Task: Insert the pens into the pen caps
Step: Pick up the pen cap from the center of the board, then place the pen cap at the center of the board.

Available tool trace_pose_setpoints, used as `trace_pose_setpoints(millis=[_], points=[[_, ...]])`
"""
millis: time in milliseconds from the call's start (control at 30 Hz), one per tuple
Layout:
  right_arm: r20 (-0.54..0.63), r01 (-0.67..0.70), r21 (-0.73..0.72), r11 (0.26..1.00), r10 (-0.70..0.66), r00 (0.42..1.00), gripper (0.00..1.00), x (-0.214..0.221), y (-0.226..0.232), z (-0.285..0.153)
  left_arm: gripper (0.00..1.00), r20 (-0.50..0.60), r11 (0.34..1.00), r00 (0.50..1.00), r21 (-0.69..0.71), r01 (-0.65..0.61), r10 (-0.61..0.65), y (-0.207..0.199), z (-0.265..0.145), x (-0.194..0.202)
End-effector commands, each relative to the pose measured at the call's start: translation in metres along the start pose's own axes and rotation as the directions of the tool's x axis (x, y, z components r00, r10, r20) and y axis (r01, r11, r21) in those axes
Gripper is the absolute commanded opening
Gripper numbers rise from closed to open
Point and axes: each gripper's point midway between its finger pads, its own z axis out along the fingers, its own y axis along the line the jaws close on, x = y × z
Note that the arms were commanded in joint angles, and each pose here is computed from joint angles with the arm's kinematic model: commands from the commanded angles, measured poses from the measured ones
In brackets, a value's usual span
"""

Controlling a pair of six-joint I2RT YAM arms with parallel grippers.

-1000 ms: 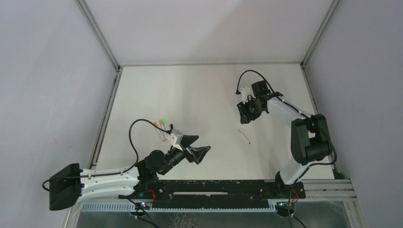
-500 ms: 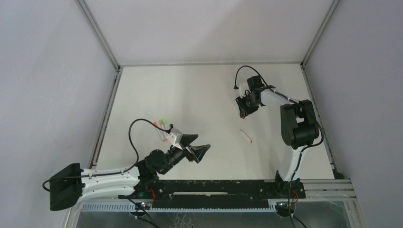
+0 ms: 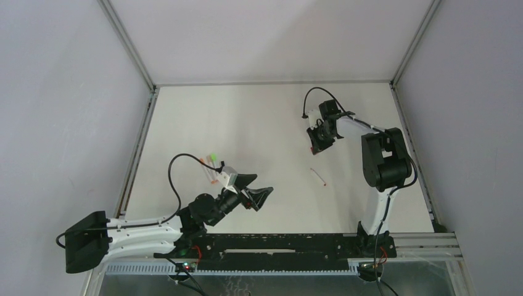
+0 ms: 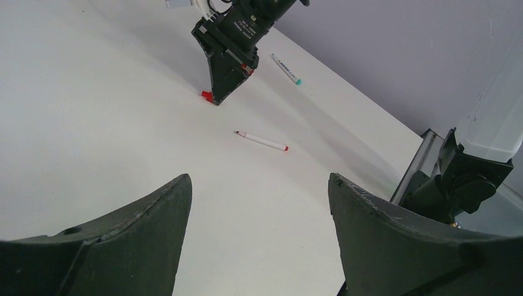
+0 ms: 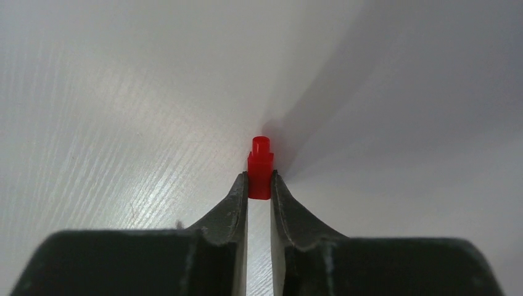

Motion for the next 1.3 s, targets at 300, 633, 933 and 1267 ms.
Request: trace_pose_setpoints(millis=[300, 633, 933, 1267], points=[[0.21, 0.397, -0.177, 0.901, -0.36, 0.909, 0.02, -0.023, 0.06, -0.068, 0.86, 0.048, 0.998, 0.997, 0.033, 0.059, -0.061, -0.001, -0.014, -0.014], [0.252, 0.973, -0.228, -0.04, -0.968, 0.02, 0.0, 0.06, 0.129, -0.085, 0.85, 0.057, 0.993, 0.991, -0.024, 0.119, -0.118, 0.016, -0.032, -0.023], [0.223, 0.888, -0.163, -0.431, -0.892, -0.392, 0.01, 0.052, 0.168, -0.051, 0.85, 0.049, 0.983, 0.988, -0.105, 0.151, -0.146, 0.034, -0.041, -0.012], [0.172, 0.83, -0.177, -0.529, -0.847, -0.503, 0.11, 0.051, 0.192, -0.01, 0.85, 0.034, 0.974, 0.986, -0.157, 0.164, -0.161, 0.045, -0.043, 0.0]])
